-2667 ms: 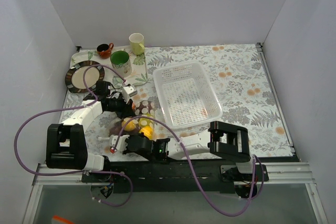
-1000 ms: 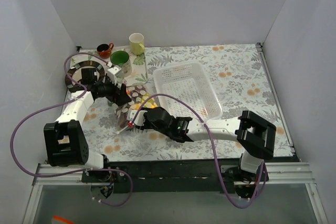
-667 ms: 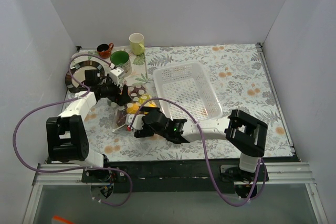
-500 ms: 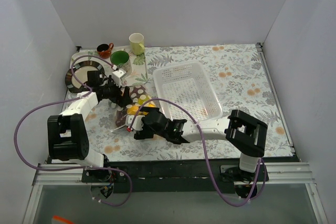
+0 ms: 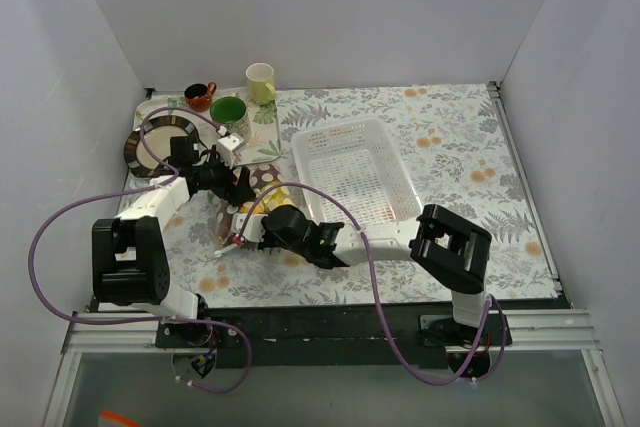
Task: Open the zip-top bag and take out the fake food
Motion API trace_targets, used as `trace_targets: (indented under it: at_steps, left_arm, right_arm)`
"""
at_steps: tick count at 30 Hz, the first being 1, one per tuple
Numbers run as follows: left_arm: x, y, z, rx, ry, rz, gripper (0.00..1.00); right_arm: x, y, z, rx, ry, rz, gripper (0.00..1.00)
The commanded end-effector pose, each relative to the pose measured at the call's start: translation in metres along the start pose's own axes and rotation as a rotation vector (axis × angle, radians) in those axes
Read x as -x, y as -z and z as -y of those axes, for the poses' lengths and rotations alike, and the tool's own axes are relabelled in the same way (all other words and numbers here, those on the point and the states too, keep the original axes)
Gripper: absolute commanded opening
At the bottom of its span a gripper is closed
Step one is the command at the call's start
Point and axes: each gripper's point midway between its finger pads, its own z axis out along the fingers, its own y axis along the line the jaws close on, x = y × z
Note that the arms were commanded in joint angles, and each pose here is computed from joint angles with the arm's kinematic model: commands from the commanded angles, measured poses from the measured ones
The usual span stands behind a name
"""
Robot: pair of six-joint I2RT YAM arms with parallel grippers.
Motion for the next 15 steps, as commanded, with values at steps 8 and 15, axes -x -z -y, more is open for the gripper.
trace_targets:
  at_steps: [8,15]
  left_arm:
    - [0.031,0.023,0.000,0.040,0.019,-0.007,0.98]
    - [0.129,0.092,0.005,0.026,-0.005,0.226,0.98]
  right_arm:
    - [0.074,0.035,0.061,0.072,-0.166,0.136,0.01]
    - [0.125,0.061,0.114,0.311,-0.375,0.199,0.01]
